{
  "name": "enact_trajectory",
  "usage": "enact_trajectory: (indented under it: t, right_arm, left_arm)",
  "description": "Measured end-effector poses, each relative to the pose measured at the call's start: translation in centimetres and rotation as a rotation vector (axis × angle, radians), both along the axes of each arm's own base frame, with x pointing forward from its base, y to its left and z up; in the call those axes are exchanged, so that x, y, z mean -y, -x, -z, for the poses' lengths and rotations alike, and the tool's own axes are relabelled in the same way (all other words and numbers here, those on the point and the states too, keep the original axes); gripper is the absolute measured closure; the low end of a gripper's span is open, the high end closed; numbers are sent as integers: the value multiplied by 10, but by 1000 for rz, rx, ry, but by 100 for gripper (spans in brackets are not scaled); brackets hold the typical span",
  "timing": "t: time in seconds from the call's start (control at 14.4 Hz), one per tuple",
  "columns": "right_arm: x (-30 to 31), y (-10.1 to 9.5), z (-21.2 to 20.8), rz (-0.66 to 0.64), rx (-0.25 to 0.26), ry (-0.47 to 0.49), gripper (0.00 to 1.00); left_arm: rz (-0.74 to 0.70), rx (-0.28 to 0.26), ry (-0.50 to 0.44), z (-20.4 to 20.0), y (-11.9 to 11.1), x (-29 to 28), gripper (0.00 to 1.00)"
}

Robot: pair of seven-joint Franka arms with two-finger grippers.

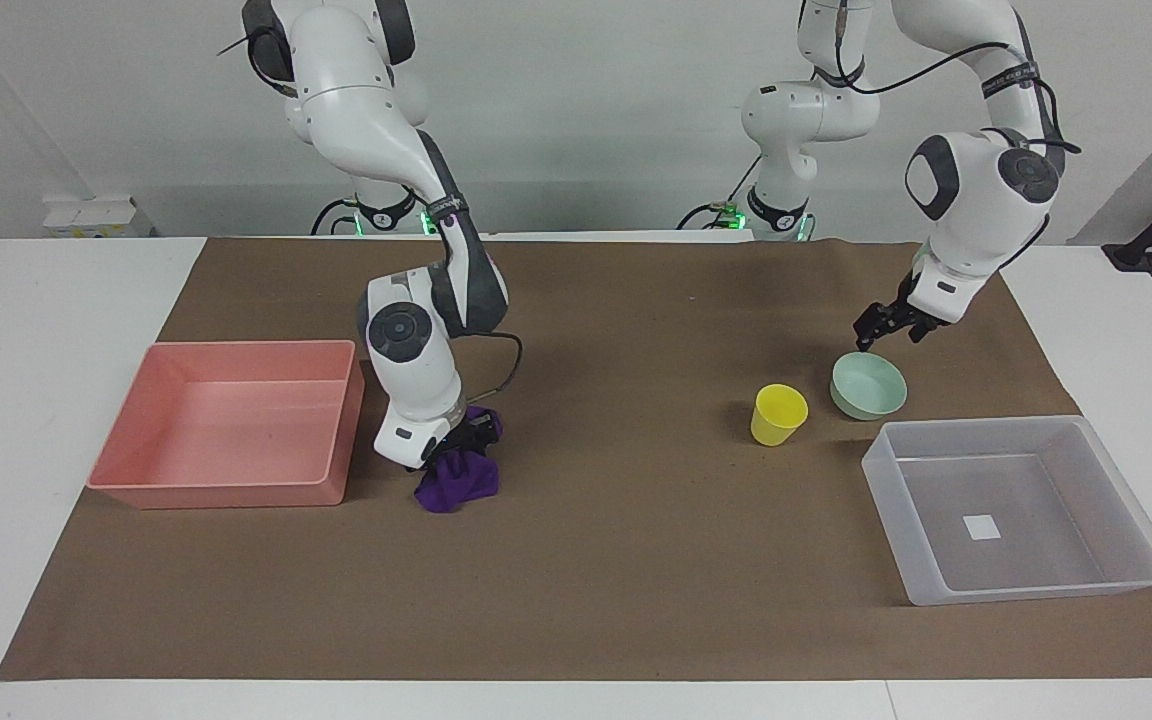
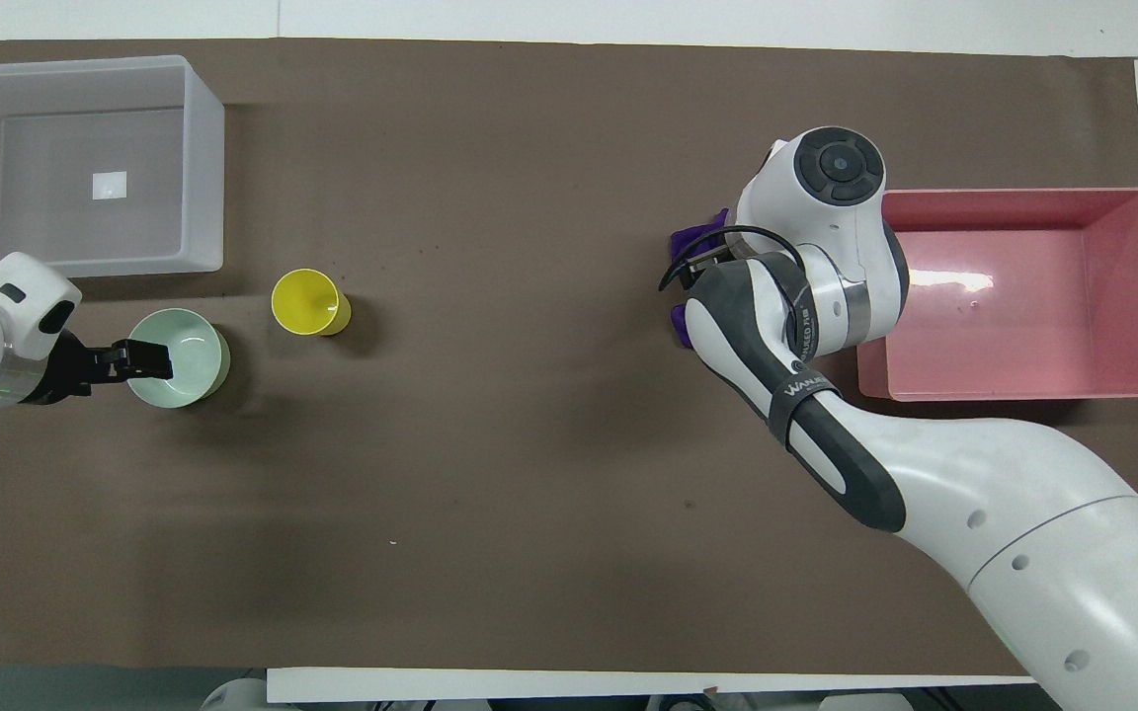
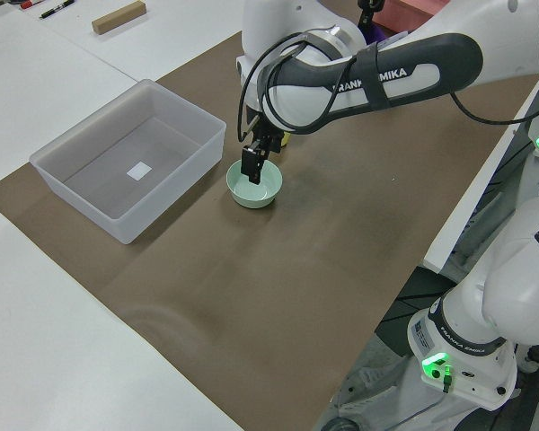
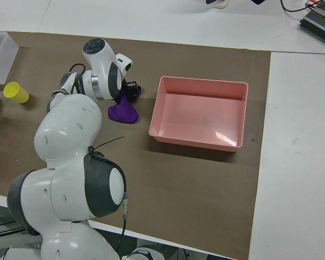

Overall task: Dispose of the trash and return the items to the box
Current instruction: 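Lift the cloth into the pink box while the left gripper grasps the bowl, then lift the green bowl into the clear box while the right gripper releases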

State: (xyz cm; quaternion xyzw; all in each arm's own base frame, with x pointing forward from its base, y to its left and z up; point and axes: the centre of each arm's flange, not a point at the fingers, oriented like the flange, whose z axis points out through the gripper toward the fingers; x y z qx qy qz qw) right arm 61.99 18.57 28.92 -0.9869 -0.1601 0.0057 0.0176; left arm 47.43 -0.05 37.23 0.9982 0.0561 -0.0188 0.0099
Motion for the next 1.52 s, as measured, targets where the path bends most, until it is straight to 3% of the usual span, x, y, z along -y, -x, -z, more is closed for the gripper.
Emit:
enact_trajectory:
  t: [0.21,0.35,0.42,0.48,0.69,0.97,1.25,1.52]
  right_arm:
    - [0,-1,-10,28,9,-3,67]
    - [1,-5,-29,53,23,-9,89]
    - [3,-7,-44,65,20,-9,94]
    - [6,-8,-64,73,18,-9,94]
    - [24,-5,-130,94,33,-16,94]
    - [79,12,-217,162,23,-14,94]
    - [172,22,-237,198,-17,-6,94]
    - [248,35,-188,237,-60,-8,94]
  left_arm:
    - [-9,-34,-1,29,4,-4,0]
    - [-9,-23,-3,46,9,-4,6]
    - [-10,-11,-4,56,13,-4,6]
    - [-11,-5,-5,65,16,-4,12]
    - [-9,6,-6,72,16,-3,48]
    - [-8,43,-5,52,-3,-3,94]
    - [-10,30,-5,42,-9,-4,96]
    - [-11,-7,-2,23,-17,-6,96]
